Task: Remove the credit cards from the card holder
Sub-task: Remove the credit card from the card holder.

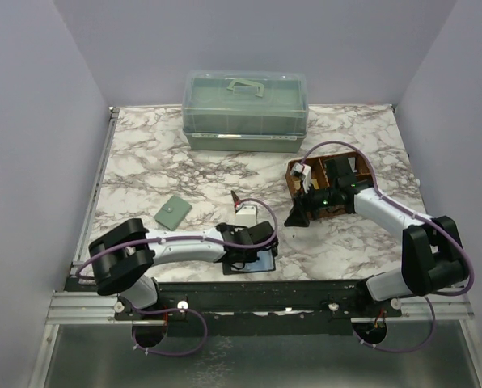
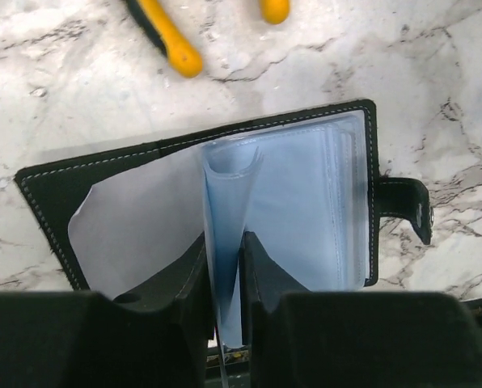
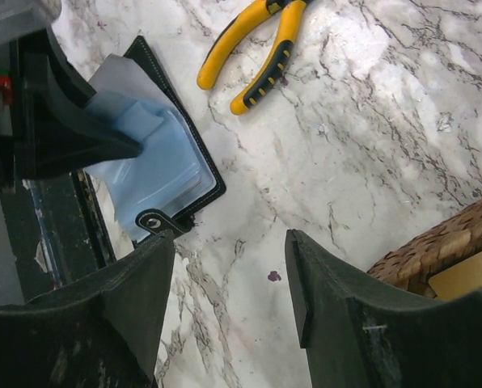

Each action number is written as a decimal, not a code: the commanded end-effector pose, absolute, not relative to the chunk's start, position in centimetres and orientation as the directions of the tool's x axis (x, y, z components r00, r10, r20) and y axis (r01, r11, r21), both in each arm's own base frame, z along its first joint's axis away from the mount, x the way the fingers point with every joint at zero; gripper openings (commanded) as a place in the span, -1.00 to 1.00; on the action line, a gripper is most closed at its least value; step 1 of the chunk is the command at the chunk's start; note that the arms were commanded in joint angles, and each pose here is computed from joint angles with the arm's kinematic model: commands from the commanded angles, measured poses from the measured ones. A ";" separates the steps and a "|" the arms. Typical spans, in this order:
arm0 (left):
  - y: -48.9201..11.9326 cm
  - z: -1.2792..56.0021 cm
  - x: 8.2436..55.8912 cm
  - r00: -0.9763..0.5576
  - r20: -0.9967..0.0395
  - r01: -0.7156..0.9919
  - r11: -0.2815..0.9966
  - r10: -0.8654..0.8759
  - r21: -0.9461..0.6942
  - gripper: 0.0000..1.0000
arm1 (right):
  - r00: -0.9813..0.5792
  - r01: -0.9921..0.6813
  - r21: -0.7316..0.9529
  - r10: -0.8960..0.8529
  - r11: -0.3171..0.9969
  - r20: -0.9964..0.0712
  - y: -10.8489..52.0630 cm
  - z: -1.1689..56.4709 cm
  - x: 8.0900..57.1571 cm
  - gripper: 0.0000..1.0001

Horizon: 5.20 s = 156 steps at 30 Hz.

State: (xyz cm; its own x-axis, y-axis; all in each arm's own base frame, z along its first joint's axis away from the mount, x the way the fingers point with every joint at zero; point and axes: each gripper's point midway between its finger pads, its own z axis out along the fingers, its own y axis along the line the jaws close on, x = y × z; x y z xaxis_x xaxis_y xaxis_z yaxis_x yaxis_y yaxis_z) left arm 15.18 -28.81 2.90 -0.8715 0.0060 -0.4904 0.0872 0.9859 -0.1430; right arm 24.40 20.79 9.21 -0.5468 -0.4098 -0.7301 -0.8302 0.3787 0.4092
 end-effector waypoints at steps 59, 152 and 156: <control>-30.6 3.8 14.4 -0.901 -0.429 0.174 0.961 0.067 -0.216 0.61 | -0.553 -0.833 0.481 -0.426 0.273 -0.716 22.0 9.5 23.0 0.26; -25.9 2.5 15.1 -0.934 -0.342 0.000 0.956 -0.105 -0.294 0.07 | -0.571 -0.817 0.529 -0.439 0.229 -0.693 22.5 9.0 21.9 0.26; -25.3 1.4 14.7 -0.939 -0.329 -0.008 0.964 -0.099 -0.267 -0.03 | -0.569 -0.819 0.526 -0.439 0.228 -0.695 22.5 9.1 21.8 0.26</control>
